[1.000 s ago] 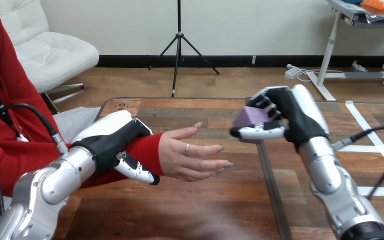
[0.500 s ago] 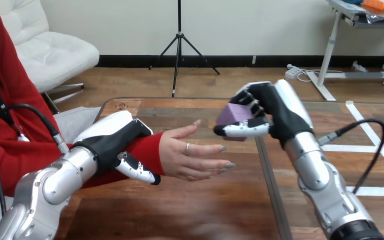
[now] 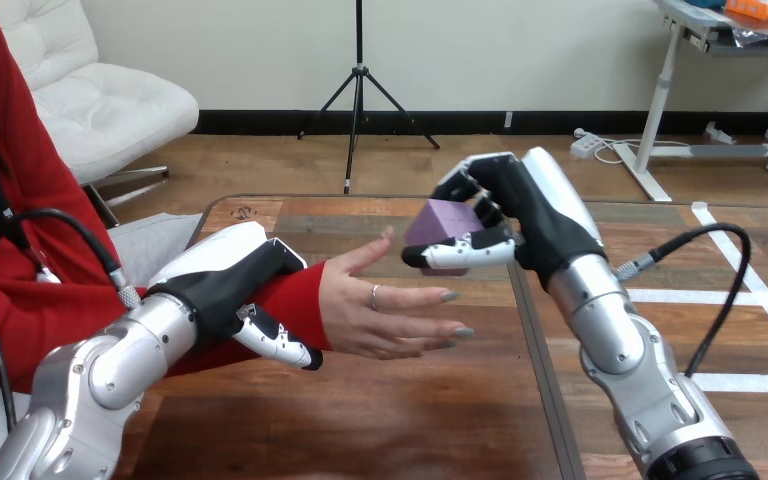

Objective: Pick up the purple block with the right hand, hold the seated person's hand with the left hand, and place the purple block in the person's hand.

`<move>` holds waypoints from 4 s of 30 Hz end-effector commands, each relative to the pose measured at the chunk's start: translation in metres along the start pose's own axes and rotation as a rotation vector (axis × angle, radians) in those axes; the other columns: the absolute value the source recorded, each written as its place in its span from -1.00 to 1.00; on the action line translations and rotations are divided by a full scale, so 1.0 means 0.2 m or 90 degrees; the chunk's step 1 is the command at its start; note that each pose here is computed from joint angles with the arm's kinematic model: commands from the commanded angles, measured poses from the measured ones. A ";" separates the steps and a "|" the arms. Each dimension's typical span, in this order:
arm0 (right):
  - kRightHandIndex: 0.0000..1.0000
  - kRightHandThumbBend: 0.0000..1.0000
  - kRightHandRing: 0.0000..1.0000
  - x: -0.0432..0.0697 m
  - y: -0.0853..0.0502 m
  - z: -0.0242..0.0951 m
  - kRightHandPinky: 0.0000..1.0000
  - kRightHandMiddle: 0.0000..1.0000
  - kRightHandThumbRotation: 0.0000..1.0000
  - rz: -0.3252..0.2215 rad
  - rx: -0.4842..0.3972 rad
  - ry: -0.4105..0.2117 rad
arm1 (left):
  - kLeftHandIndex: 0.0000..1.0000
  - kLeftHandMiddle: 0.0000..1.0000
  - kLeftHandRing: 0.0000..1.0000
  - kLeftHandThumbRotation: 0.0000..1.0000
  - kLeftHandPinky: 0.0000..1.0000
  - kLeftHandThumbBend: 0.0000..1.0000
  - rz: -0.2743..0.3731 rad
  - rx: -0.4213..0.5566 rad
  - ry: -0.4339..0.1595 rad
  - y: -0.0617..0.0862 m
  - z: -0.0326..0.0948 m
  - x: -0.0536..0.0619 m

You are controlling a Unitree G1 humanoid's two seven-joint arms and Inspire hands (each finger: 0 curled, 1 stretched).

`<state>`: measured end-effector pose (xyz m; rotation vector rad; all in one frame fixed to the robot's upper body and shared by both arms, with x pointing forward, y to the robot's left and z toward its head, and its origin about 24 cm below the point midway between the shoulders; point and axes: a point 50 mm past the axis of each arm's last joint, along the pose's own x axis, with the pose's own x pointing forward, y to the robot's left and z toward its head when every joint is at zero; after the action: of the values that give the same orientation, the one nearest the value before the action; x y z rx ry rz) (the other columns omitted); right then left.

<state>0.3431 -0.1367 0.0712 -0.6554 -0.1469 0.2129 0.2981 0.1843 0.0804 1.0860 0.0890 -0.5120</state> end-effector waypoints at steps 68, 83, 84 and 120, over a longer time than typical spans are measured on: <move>-0.11 0.45 -0.30 -0.05 0.07 0.31 -0.35 -0.18 -1.00 0.089 -0.001 -0.154 | -0.23 -0.25 -0.44 -1.00 -0.58 0.36 0.274 0.038 -0.250 0.47 0.46 -0.01; -0.11 0.47 -0.31 -0.07 0.10 0.28 -0.37 -0.19 -1.00 0.109 0.000 -0.139 | -0.22 -0.22 -0.41 -1.00 -0.53 0.34 0.275 0.041 -0.250 0.47 0.46 -0.03; -0.11 0.47 -0.31 -0.07 0.10 0.28 -0.37 -0.19 -1.00 0.110 0.000 -0.138 | -0.22 -0.22 -0.41 -1.00 -0.53 0.34 0.274 0.041 -0.250 0.47 0.46 -0.03; 0.57 0.73 0.40 -0.09 0.06 0.26 0.14 0.49 0.16 0.117 0.002 -0.117 | 0.32 0.26 0.18 -0.26 -0.04 0.79 0.251 0.109 -0.258 0.45 0.45 -0.04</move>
<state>0.3171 -0.1149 0.0803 -0.6442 -0.1667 0.3987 0.3010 0.1764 0.0861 1.0899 0.0064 -0.5158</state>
